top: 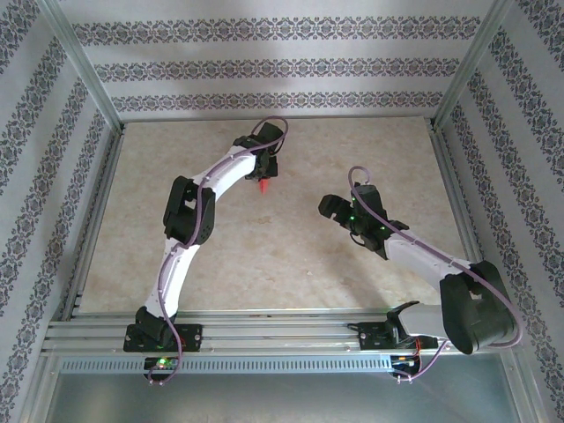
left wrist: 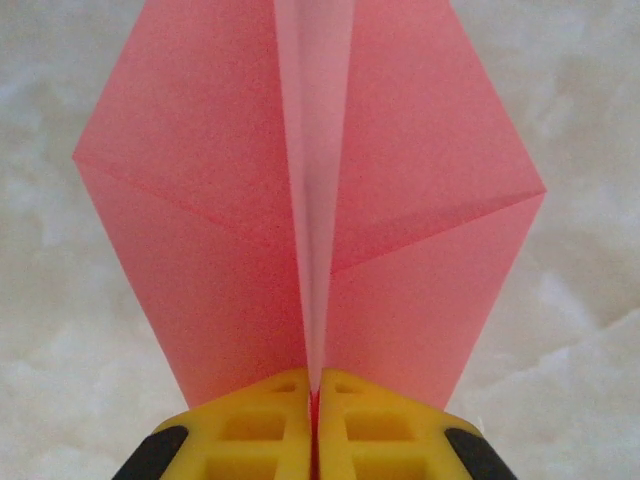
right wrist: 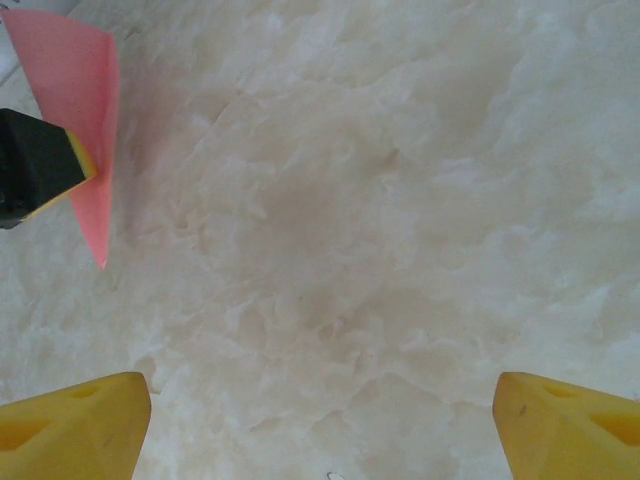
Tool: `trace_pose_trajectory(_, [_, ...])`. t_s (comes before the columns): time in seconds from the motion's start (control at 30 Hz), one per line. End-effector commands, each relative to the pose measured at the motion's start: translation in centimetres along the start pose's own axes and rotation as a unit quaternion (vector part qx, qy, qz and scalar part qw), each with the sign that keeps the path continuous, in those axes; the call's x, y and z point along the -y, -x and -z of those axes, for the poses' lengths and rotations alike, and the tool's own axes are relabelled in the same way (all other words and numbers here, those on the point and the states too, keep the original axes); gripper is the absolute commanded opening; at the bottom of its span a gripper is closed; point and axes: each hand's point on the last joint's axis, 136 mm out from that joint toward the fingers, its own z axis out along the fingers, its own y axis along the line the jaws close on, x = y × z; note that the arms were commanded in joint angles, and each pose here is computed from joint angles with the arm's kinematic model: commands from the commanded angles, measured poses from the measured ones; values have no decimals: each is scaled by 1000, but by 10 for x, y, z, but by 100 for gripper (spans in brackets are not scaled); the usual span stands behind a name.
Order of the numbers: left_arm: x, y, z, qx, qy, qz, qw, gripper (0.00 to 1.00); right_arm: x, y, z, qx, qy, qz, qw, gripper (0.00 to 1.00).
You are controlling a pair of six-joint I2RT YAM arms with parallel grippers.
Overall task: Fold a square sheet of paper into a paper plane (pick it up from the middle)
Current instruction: Move the paper plane to the top-center of the table.
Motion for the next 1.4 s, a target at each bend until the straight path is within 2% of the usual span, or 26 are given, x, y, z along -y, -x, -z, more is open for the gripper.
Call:
trace_pose_trajectory(0.0, [-7,-15,-7,-45,10,-16,999,9,9,-3,3,0,-9,4,1000,89])
trace_pose_trajectory(0.33, [-10,-31,-21,-74,15,-7,997,11,10,-5,0,-8,-10,-2,1000,89])
trace_pose_trajectory(0.73, [-15,-44,-31,-92,27,-6,995,33,11,-7,-2,-12,-10,-4,1000,89])
trace_pose_trajectory(1.03, [-17,-51,-37,-99,31,0,995,34,10,-7,-2,-14,-8,-6,1000,89])
trace_pose_trajectory(1.17, [-12,-40,-26,-87,19,2,996,34,10,-6,-2,-13,-8,-5,1000,89])
trace_pose_trajectory(1.37, [-5,-11,13,-41,-4,17,999,34,10,-6,-2,-14,-8,-9,1000,89])
